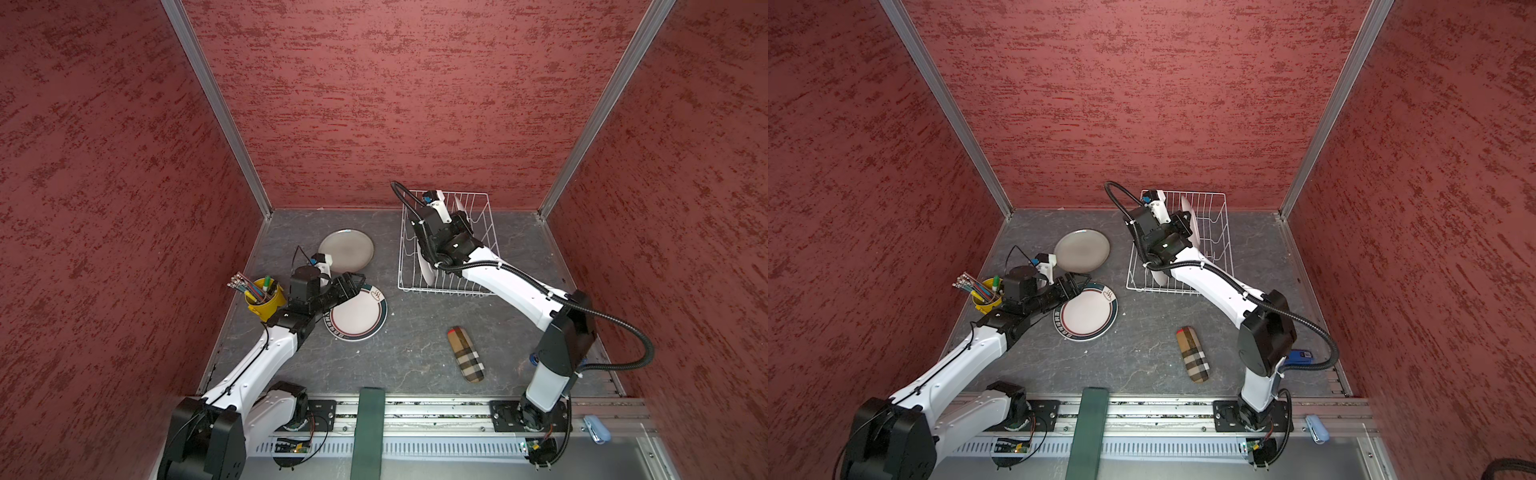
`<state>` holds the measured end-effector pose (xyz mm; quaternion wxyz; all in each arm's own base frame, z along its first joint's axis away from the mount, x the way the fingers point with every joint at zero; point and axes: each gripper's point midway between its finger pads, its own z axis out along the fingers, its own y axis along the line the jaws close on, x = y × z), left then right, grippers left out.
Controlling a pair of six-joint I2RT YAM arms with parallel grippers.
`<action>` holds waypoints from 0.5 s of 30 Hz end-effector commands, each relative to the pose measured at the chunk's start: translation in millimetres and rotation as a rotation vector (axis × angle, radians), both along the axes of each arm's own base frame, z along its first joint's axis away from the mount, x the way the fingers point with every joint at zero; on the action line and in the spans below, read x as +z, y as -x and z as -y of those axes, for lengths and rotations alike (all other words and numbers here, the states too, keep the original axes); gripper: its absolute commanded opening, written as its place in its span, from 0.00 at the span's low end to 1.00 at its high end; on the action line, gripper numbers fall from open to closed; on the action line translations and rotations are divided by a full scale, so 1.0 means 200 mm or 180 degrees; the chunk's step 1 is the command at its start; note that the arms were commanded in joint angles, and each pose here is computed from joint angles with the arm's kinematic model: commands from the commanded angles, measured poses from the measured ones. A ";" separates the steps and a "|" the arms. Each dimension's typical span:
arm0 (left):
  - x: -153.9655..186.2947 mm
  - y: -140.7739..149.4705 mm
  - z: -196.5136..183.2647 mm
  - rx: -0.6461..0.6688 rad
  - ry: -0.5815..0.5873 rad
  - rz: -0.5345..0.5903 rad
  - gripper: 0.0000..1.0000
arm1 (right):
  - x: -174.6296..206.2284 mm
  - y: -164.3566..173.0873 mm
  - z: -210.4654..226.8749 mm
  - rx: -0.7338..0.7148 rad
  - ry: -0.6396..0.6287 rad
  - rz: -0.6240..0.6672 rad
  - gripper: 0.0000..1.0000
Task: Unload the plates from the dish rack
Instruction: Pick up the plate from the dish rack.
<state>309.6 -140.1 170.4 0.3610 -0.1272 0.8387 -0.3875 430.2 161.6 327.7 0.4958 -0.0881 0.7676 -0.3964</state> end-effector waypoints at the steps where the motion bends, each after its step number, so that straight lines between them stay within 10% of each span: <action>1: 0.07 -0.03 0.02 -0.0060 0.0097 0.0134 0.78 | 0.24 0.05 0.02 0.0066 -0.0484 0.0483 0.00; 15: 0.19 -0.10 0.09 -0.0274 0.0606 0.0278 0.79 | 0.35 0.16 -0.18 0.1127 -0.2139 0.0455 0.00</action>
